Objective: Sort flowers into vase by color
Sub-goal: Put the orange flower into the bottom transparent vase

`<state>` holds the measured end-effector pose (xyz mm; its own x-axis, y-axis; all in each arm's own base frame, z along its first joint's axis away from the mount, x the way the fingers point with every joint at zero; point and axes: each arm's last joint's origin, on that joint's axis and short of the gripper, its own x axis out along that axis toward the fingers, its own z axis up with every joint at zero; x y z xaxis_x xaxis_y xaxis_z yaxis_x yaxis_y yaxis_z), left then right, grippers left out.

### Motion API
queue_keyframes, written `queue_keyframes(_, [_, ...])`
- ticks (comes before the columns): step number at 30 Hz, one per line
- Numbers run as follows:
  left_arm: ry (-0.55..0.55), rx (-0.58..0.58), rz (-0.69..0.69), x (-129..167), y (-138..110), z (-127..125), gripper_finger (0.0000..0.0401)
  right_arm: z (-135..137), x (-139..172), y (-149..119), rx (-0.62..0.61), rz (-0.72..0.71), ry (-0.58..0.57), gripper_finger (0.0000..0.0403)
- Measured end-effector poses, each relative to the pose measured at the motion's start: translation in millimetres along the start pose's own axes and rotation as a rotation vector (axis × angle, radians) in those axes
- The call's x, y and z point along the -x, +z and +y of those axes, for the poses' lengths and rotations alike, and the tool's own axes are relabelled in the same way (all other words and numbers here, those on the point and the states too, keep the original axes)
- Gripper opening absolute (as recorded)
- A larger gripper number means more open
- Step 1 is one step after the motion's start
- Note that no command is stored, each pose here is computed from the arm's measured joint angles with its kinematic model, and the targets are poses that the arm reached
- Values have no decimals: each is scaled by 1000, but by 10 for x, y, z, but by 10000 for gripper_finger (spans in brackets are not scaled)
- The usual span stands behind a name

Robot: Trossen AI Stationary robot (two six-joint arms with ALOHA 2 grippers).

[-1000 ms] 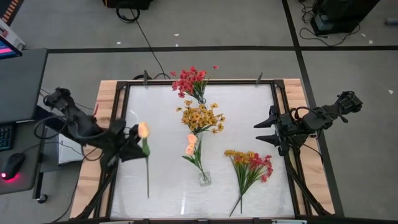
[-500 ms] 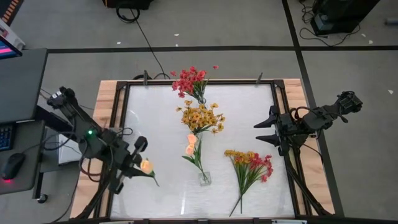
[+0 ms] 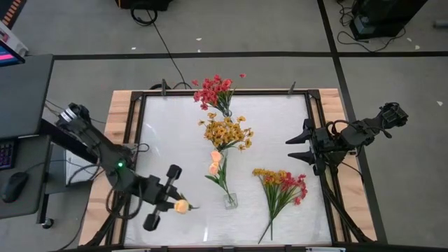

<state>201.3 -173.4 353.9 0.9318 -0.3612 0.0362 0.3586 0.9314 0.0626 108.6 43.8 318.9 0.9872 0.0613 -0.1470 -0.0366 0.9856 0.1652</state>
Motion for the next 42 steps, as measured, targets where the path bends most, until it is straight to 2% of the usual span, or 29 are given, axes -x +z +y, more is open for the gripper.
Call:
queue_keyframes(6, [48,-26,6,-194,-122,70,18,0,0,-1,0,0,0,225])
queue_keyframes(11, [24,-32,18,-326,-217,174,18,0,-1,-1,0,0,0,225])
queue_keyframes(18, [47,-23,-21,-461,-277,286,18,0,0,0,0,0,0,225])
queue_keyframes(32, [63,-1,-93,-523,-245,541,18,0,0,-1,0,0,1,225])
queue_keyframes(42, [39,42,-103,-729,-446,580,18,1,0,0,0,0,1,225])
